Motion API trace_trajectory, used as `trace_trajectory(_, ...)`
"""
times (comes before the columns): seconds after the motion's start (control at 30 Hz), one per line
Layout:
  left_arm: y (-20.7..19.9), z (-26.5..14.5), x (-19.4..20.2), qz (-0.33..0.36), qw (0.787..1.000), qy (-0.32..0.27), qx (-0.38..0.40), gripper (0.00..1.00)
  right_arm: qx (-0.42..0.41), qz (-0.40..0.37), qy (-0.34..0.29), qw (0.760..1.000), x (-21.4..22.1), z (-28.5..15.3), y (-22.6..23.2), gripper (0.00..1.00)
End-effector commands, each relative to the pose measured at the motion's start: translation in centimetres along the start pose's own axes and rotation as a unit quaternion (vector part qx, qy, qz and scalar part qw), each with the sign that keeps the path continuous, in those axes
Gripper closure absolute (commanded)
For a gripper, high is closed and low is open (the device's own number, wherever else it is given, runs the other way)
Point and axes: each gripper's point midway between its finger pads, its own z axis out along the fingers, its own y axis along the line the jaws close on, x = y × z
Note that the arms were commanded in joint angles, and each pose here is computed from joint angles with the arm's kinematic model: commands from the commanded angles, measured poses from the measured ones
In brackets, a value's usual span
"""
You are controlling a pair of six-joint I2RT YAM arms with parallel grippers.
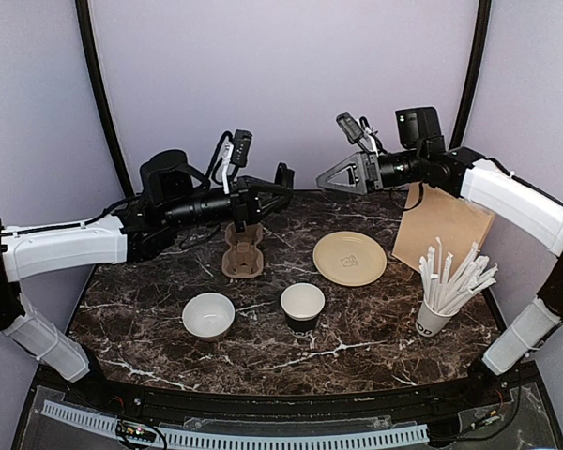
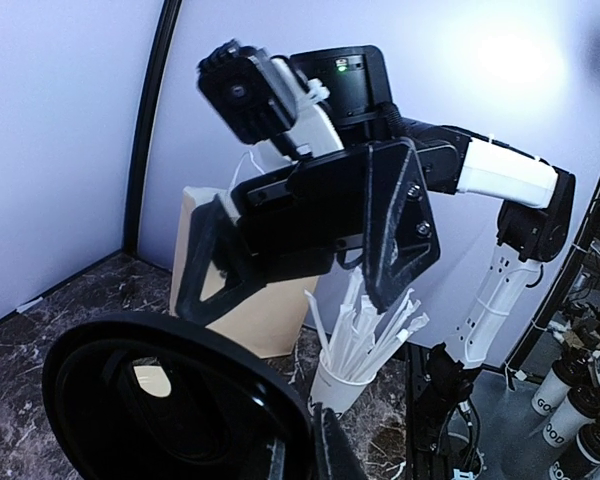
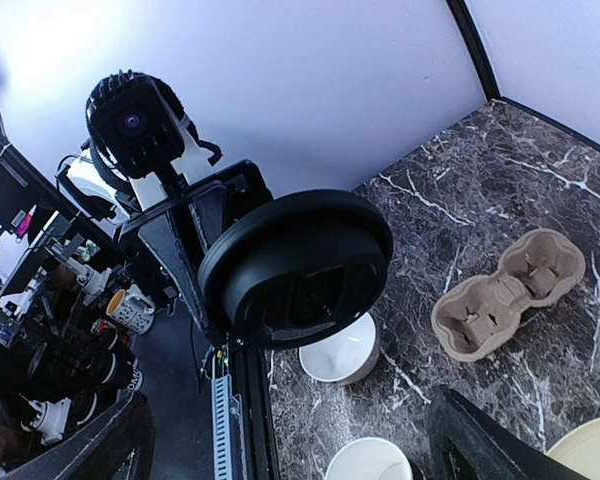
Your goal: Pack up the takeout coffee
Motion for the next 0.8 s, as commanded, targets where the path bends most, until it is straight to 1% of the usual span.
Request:
trace_trajectory(0.0,-2.6,-1.5,-3.4,0.022,0.997,-0.057,0.046,0.90,-0.053,-0.002,-0.015,0.998,-1.7,0.9,2.0,0.01)
trace_trajectory(0.27,-3.9,-1.7,-3.6,0.021,0.995,-0.066,0.070,0.90,-0.075,0.020,-0.008,0.997,-2.1,2.5,2.2,0.03)
trace_trajectory(0.57,-4.8,-1.0,-3.5,0.028,0.995,-0.057,0.083,0.89,-0.104,0.025,0.000,0.994,-2.2,3.6,3.0,0.02)
trace_trajectory(0.77,-5.2,-0.4,-3.1,0.037,0.994,-0.052,0.083,0.89,-0.117,0.028,0.007,0.993,-1.9,4.2,3.4,0.08)
